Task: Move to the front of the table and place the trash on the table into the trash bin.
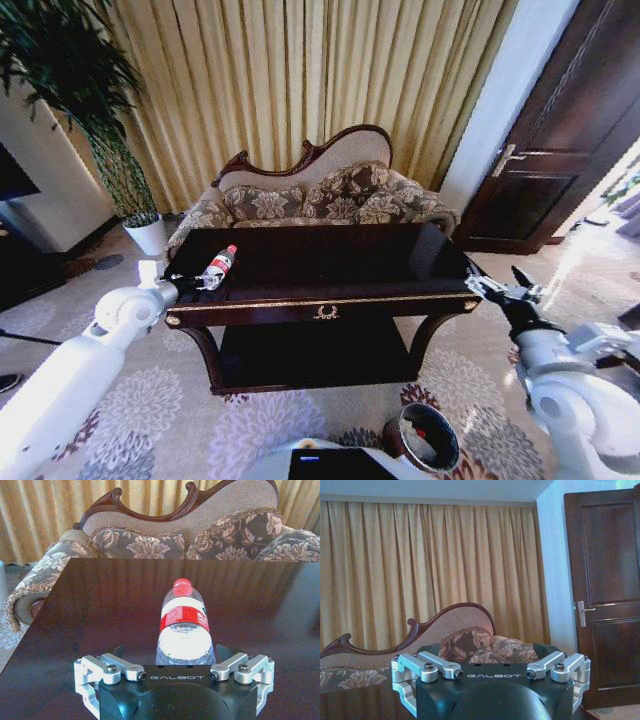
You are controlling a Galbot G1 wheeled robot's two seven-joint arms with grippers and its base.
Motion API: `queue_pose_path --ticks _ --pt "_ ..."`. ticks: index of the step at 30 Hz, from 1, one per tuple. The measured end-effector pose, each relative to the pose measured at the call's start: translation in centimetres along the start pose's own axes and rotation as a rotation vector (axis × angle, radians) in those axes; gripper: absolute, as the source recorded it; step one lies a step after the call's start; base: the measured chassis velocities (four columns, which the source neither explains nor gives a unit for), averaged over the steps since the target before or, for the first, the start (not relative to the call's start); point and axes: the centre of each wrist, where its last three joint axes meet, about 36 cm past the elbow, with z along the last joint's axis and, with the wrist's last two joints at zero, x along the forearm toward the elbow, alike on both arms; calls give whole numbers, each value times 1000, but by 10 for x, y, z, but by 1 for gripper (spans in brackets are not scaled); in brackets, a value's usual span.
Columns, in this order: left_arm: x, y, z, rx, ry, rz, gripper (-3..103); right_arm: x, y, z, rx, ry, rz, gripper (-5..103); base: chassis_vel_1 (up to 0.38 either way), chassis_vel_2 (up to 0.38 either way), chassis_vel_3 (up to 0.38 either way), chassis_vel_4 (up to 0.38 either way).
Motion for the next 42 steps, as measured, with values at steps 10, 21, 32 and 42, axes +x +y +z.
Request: queue_pose_path --ticks 10,21,32,42 --pt "-1 1 2 6 3 10 101 0 3 0 -1 -3 -7 100 0 0 0 0" --pt "-3 0 5 9 -7 13 59 0 2 0 -2 -2 -6 100 0 0 0 0" --pt "1 -1 11 -58 -61 -5 38 -1 2 2 -7 0 -2 100 0 0 0 0" --pt "17 9 -4 -332 -483 147 38 1 6 7 -15 -5 3 100 0 0 0 0"
